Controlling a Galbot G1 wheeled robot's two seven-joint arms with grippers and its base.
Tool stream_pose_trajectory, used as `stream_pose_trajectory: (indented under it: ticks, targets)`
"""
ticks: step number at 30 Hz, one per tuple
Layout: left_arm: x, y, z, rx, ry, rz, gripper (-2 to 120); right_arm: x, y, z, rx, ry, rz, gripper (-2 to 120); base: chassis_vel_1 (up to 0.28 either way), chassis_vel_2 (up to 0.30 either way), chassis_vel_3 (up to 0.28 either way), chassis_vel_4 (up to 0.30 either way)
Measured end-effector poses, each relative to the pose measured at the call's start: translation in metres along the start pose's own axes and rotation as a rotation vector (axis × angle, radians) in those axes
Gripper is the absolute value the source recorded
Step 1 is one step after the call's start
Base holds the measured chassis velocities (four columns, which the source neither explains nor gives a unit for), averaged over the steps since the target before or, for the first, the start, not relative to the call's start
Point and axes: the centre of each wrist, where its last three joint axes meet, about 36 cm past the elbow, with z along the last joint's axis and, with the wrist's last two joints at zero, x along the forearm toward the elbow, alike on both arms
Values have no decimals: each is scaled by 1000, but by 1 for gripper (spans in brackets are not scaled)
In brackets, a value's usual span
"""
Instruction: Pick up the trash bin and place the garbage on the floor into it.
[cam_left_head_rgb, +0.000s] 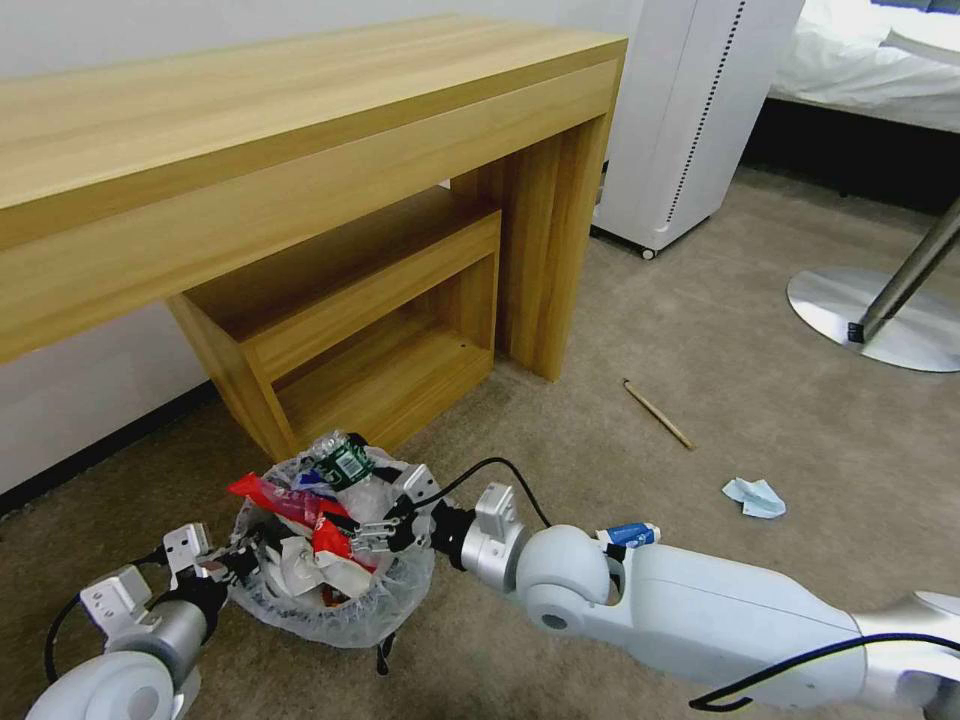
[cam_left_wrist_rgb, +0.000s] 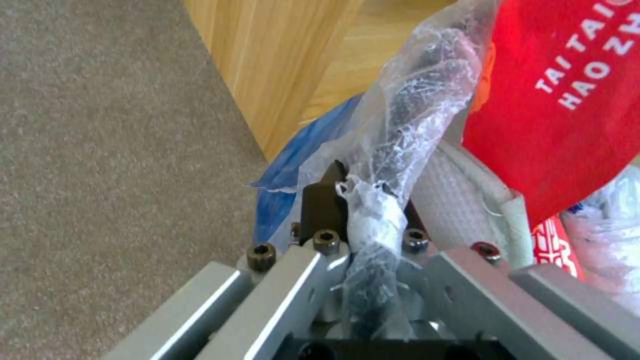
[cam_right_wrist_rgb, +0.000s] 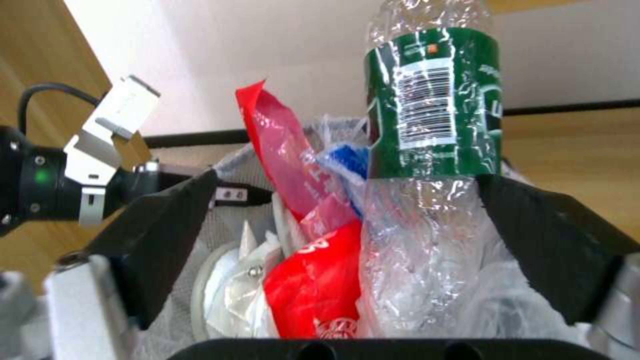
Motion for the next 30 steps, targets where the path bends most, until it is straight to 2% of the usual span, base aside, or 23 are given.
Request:
stream_pose_trajectory:
  ticks: [8, 17, 25, 30]
  targets:
    - [6, -3, 3, 4, -1, 3, 1, -4, 9, 17, -8, 57, -11, 100, 0, 0, 0, 0]
    - [6, -1, 2, 7, -10, -1, 1, -12, 14, 10, 23, 81, -59, 100, 0, 0, 0, 0]
    - [-1, 2, 2, 12, -6, -5, 1, 3, 12, -4, 25, 27, -84, 100, 0, 0, 0, 0]
    - [-4, 3, 1, 11, -4, -10, 1, 15, 6, -15, 12, -56, -61, 100, 0, 0, 0, 0]
